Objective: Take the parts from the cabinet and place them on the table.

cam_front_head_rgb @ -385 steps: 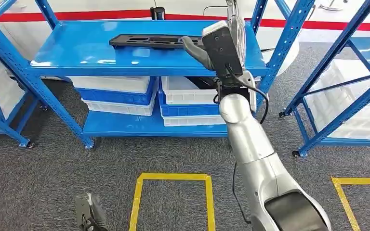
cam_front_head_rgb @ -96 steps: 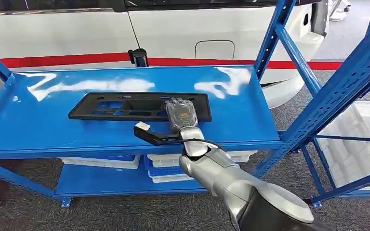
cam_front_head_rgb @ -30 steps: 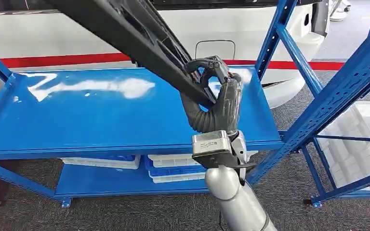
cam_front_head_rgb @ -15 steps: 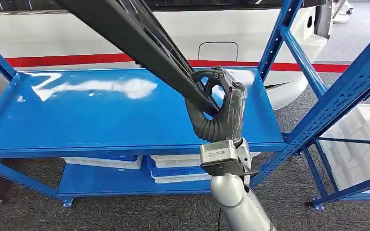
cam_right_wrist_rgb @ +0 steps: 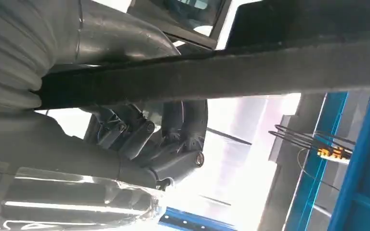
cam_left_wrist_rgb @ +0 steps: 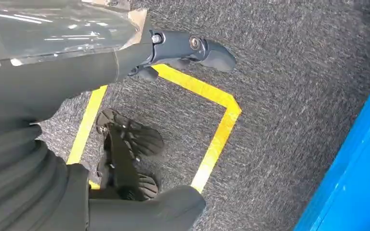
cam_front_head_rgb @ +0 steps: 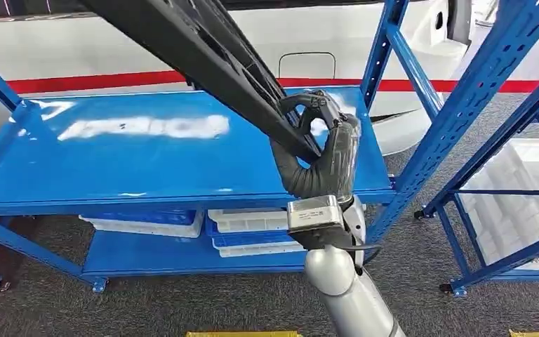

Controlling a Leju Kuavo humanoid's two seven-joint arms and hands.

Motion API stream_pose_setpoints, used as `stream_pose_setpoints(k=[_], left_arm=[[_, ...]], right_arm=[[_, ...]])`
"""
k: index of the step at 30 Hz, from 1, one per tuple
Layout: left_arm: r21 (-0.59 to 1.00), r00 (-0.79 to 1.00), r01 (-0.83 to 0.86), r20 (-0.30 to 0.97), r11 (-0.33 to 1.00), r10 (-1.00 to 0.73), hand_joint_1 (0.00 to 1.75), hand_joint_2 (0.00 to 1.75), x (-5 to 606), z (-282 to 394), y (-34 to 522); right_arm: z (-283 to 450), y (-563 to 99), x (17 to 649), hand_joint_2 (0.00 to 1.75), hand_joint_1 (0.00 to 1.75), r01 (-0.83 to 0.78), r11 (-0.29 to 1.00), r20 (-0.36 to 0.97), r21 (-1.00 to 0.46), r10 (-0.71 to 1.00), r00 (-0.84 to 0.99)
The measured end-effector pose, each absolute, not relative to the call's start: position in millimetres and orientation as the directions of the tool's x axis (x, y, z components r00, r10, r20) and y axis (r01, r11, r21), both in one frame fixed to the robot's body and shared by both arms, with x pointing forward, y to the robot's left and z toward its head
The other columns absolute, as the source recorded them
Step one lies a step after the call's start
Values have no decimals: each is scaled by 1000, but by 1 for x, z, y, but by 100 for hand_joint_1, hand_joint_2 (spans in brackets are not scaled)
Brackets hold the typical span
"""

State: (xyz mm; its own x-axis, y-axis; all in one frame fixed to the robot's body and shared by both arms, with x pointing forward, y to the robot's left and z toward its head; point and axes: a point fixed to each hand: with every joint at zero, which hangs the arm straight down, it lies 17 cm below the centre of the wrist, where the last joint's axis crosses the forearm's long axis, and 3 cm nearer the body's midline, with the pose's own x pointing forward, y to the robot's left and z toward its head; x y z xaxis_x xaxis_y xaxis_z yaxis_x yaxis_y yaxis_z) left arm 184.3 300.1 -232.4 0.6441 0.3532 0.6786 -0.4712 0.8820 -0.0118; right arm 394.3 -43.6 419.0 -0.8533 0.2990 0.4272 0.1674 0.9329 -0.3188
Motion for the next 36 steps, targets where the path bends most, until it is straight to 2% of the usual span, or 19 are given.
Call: stream_pose_setpoints(k=[16, 29, 36], left_arm=[[-41, 616, -489, 691, 871, 378, 0, 175, 202, -227, 298], [26, 612, -573, 678, 819, 407, 0, 175, 173, -234, 325], [36, 615, -577, 676, 816, 406, 0, 175, 169, -235, 330]], right_arm=[[398, -61, 413, 175, 175, 203, 918, 462, -341, 352, -814], [371, -25, 425, 175, 175, 42, 944, 565, -326, 230, -792], [382, -19, 425, 175, 175, 26, 952, 565, -304, 202, -800]])
